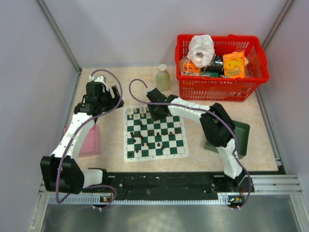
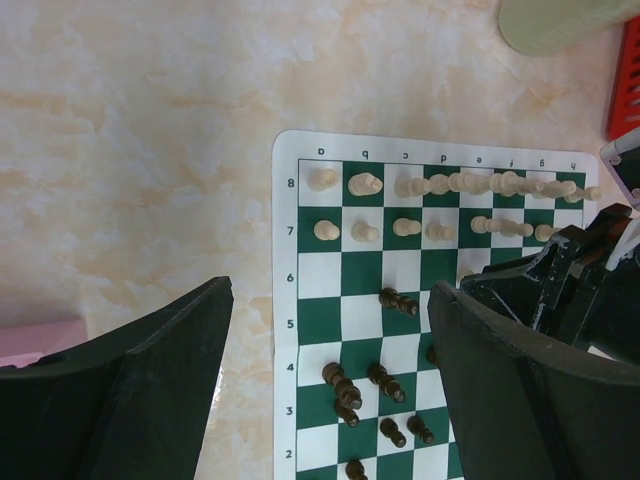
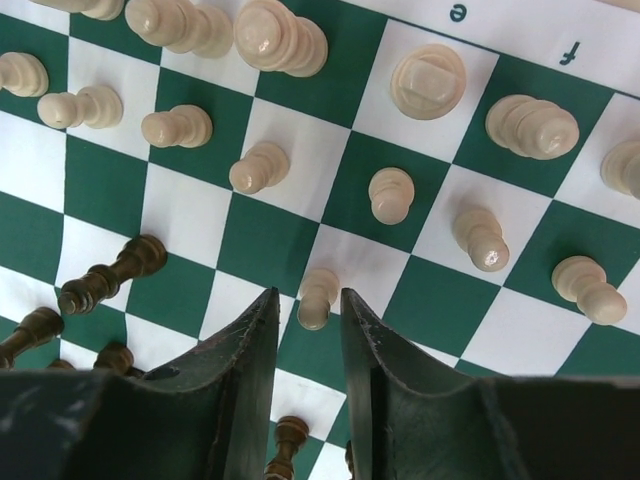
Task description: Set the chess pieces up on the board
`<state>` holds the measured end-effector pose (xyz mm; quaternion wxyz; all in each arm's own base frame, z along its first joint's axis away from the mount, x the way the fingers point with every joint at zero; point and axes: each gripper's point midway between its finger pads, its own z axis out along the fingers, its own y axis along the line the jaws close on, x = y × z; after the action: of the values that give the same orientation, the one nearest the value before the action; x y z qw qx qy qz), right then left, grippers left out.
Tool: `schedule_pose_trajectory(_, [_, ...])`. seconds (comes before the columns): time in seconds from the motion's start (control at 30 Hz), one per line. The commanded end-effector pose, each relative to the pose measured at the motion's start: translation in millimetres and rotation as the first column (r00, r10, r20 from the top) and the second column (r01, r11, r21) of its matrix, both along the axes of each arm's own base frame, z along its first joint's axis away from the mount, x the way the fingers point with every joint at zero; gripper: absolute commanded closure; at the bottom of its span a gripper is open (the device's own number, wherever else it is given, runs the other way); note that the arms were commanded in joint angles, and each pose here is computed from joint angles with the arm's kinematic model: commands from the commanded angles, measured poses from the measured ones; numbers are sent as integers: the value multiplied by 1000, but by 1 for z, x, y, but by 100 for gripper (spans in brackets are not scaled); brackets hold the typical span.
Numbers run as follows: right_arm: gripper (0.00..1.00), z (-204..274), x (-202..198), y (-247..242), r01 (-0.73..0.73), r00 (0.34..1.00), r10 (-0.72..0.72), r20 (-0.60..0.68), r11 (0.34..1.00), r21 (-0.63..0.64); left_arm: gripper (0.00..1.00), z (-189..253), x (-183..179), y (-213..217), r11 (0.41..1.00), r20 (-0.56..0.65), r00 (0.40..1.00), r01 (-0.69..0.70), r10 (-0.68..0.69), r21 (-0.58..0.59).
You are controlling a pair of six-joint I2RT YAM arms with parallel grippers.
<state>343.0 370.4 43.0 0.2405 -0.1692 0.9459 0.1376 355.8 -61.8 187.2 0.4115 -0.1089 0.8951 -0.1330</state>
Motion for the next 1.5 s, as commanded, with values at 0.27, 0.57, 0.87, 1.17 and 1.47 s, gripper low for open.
schedule_pose_trajectory(0.27, [89,37,14,8,-2,996,0,92,1000,21,16,17,3,5,1000,72,997,-15,15,3])
schedule_pose_trajectory(0.57, [90,84,22,-53,139,971,-141,193,990,21,16,18,4,4,1000,76,997,-14,14,-1])
schedule_pose_trajectory(0.87, [90,66,34,-119,274,947,-267,178,962,-13,15,18,6,1,1000,79,997,-5,6,-16])
schedule_pose_trajectory(1.17, [90,44,62,-120,305,935,-294,197,952,-30,9,19,3,3,1000,77,997,-6,6,-6])
schedule_pose_trajectory(1.47, [90,27,67,-126,318,927,-298,228,946,-56,8,20,2,6,1000,79,997,-17,17,4])
